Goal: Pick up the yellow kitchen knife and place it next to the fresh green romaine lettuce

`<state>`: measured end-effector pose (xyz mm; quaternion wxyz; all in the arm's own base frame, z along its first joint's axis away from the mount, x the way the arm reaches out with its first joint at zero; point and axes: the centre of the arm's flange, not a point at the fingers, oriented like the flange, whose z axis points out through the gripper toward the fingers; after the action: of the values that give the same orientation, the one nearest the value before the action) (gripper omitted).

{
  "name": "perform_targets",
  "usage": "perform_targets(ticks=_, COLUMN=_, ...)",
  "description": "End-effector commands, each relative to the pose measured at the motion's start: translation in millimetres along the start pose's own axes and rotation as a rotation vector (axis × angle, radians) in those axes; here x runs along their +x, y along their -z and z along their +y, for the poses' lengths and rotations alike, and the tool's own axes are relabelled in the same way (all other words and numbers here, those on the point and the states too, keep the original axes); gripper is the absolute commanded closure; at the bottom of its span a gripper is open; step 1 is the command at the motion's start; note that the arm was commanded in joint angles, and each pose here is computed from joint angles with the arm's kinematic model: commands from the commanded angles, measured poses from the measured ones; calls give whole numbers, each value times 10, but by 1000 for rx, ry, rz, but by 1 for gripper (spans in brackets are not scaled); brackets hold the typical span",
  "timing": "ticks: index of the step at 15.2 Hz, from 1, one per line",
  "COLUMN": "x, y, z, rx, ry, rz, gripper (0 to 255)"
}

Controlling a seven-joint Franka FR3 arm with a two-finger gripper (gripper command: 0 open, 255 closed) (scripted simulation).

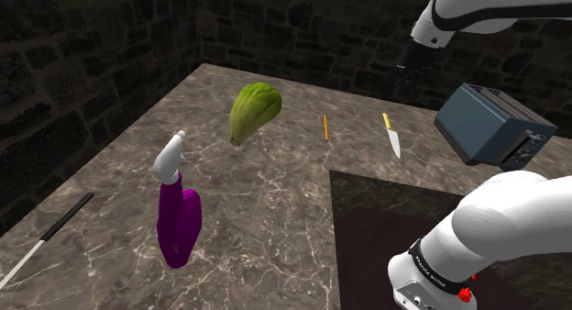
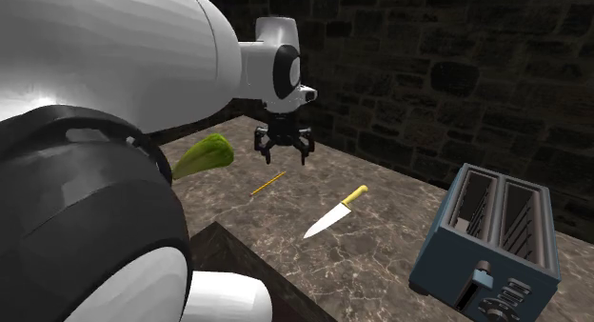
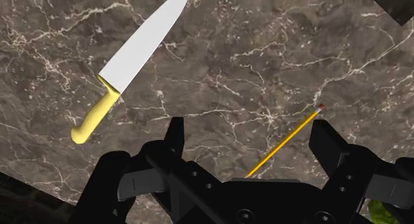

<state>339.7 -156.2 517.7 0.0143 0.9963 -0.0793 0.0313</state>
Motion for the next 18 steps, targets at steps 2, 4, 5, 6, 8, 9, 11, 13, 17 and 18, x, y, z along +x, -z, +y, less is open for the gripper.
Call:
perform_targets(ticks=2, x=97, y=-233, z=306, rx=5, ry=-40, rz=1, gripper=0)
perform_targets(ticks=4, x=165, y=-395, z=509, rx=8, ry=-67, rz=0, gripper=0)
perform_targets(ticks=5, x=197, y=-477, z=611, rx=10, ry=-80, rz=0, gripper=0)
perform_targets(ticks=6, x=228, y=-558, z=713, rx=11, ry=-93, rz=0, gripper=0)
perform_targets(ticks=8, x=285, y=-721, z=917, rx=15, ry=-120, rz=0, gripper=0)
perform_targets(ticks=9, x=312, y=-803, z=1020, rx=17, ry=-133, rz=0, gripper=0)
perform_targets(ticks=11, x=361, y=-968, z=1226, rx=20, ry=-160, rz=-1, gripper=0)
perform_targets(ticks=13, x=404, y=-1133, z=1432, rx=24, ry=-186, rz=-1, gripper=0)
perform_targets(ticks=17, x=472, y=-1453, z=1830, rx=30, ry=-237, rz=-2, gripper=0)
perform_targets(ticks=18, x=473, y=-1506, z=1829, rx=30, ry=-237, rz=-2, gripper=0)
